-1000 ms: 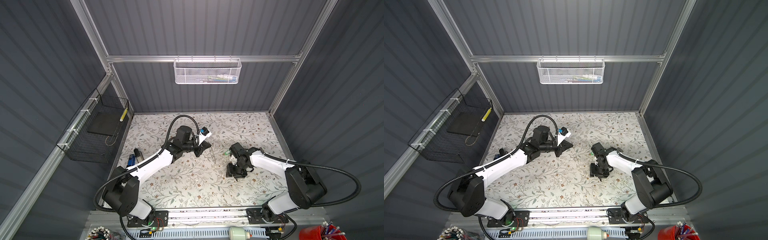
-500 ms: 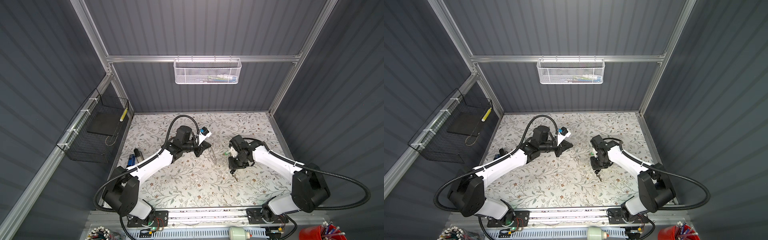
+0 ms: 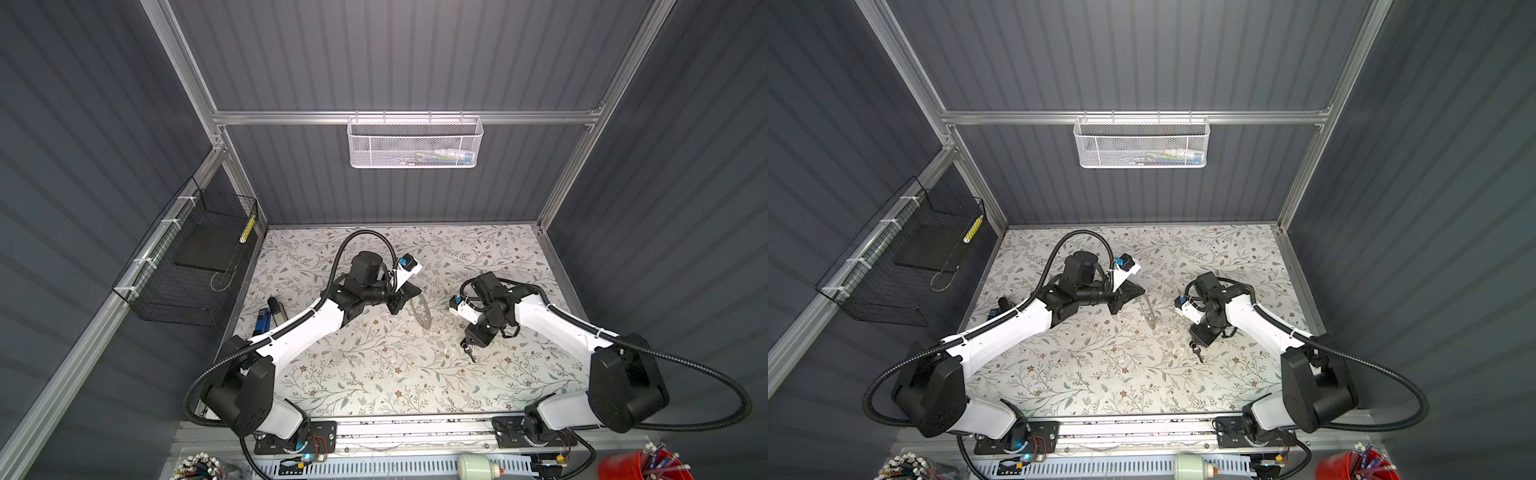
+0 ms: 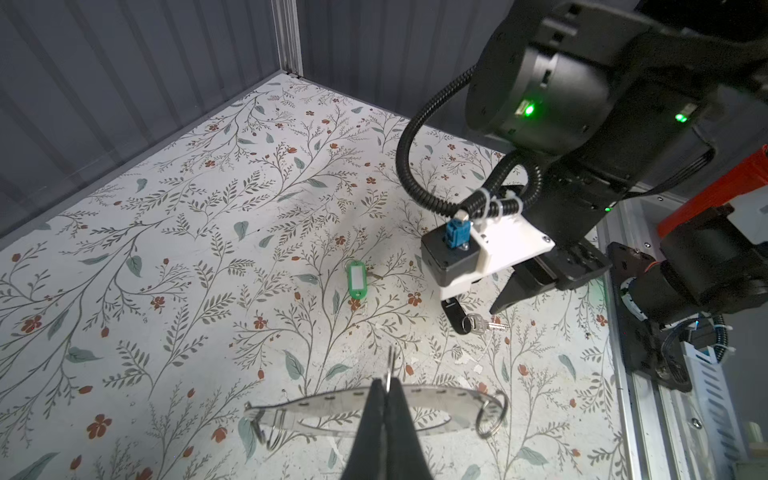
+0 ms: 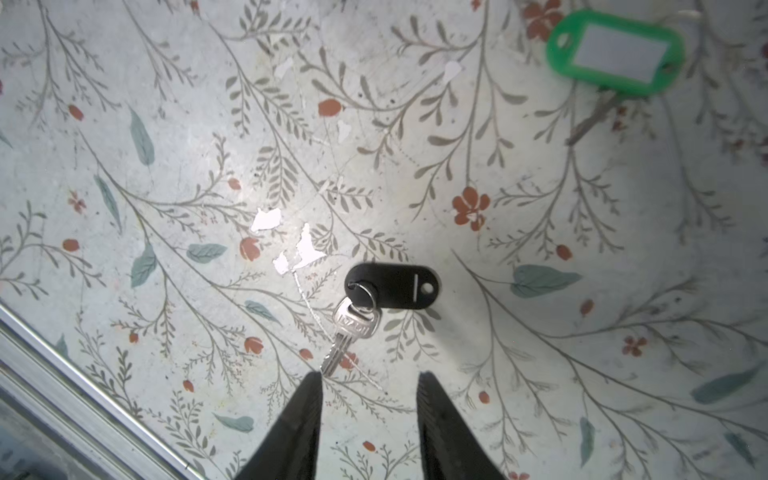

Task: Put the keys on the keyring

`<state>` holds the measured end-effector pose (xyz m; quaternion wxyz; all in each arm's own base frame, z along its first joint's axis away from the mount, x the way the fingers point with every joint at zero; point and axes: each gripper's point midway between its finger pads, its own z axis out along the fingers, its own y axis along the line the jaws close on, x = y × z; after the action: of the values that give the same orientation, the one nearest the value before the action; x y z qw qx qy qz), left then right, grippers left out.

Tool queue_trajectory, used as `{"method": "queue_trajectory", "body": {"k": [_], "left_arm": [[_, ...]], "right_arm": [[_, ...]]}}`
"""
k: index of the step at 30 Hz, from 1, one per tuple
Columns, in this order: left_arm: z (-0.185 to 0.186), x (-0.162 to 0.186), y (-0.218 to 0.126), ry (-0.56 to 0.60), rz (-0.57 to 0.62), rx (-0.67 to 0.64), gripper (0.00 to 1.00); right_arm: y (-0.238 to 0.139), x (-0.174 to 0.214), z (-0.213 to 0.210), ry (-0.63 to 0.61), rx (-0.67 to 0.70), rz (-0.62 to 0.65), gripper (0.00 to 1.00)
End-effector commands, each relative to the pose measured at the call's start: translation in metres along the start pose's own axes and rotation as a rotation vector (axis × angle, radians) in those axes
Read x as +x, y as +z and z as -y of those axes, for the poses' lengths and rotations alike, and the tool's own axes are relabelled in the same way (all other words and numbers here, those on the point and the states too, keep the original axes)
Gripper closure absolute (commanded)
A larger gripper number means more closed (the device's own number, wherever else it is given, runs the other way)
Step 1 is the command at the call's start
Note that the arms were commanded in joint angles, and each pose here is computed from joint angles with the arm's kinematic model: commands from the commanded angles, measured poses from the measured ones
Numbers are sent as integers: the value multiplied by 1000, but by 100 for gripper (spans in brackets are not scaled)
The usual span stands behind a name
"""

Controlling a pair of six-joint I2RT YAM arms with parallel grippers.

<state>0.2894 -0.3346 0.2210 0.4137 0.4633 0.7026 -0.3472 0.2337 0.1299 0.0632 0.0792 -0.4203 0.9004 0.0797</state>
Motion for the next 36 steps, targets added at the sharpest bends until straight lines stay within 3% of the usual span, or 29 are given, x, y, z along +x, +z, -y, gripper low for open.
{"method": "queue_trajectory", "body": {"k": [1,7,21,27,36], "left_arm": [[4,-10,-8,29,23,-4,100],[3,-11,-10,30,22,-13,100],[1,-8,-8,21,15,-17,100],[1,-7,-8,18,13,-18,100],[1,-6,-7,16,12,-17,100]], "right_arm": [[7,-7,-4,-158,-53,28,60],[25,-7,-6,-179,-115,-17,61],[43,6,1,-198,-83,-110,66],[50,9,5,-205,-32,-125,67],[52,10,8,-228,67,-122,78]]}}
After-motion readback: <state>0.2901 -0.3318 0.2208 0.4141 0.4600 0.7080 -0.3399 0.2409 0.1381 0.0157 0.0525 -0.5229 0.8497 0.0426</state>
